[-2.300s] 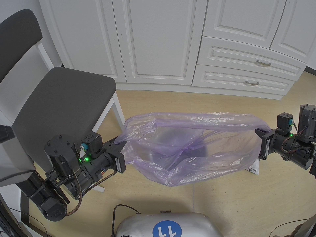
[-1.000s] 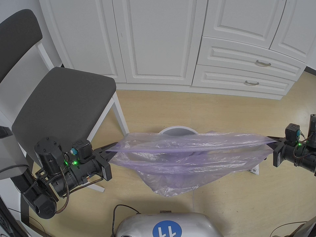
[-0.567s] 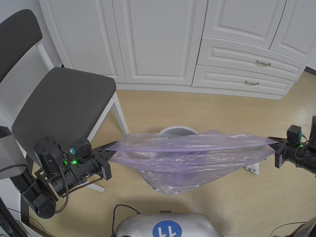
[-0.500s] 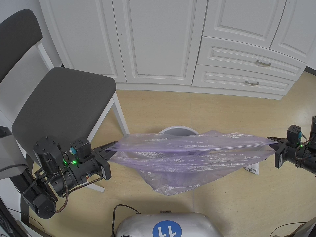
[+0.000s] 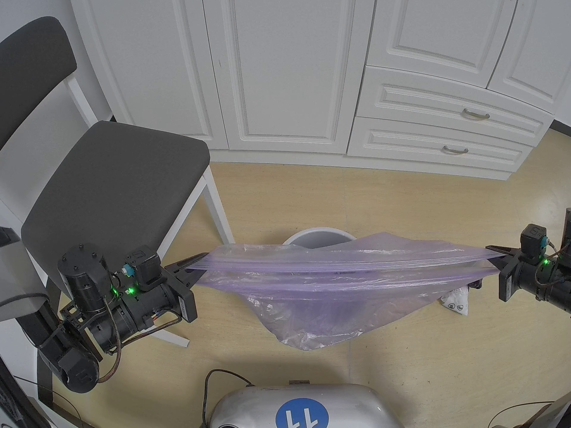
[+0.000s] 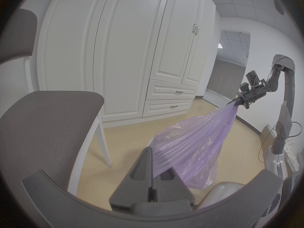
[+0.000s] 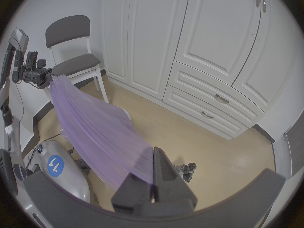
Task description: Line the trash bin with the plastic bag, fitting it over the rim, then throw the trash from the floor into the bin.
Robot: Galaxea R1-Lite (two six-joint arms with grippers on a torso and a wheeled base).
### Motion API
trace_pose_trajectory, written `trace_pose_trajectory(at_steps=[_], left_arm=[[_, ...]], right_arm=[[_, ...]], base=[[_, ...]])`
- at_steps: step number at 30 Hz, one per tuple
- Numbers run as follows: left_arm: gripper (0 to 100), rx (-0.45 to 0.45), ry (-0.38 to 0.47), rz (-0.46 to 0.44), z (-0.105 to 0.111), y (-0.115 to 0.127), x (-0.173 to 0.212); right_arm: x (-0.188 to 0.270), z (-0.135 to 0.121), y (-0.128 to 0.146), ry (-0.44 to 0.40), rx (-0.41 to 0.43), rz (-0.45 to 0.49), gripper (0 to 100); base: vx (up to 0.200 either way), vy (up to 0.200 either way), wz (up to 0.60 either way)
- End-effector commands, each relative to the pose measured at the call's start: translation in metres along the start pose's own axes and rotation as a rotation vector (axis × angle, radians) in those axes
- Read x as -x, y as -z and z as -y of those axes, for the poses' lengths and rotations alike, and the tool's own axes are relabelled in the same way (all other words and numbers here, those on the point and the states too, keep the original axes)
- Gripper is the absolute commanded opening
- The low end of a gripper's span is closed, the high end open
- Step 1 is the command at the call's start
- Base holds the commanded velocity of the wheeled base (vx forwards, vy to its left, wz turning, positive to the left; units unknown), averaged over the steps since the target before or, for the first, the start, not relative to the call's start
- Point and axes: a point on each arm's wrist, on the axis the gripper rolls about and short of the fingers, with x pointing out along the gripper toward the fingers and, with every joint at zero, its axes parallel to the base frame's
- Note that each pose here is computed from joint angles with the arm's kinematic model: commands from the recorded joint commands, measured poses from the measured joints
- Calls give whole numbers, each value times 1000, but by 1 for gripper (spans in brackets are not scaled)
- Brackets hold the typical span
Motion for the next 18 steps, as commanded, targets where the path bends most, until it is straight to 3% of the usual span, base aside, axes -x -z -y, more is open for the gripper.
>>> trace_pose_trajectory(at_steps=[1,11,18], left_arm=[[0,-1,-3,1,0,0,0],[0,-11,9,9,1,-1,-4],[0,-85,35,116,3,-20,-36]], right_arm=[[-1,1,0,3,-1,-1,0],[-4,-2,-2,-14,7,3,0],[-31,-2,-37,-52,98,79,0]], base=[[0,0,0],[0,0,0],[0,0,0]])
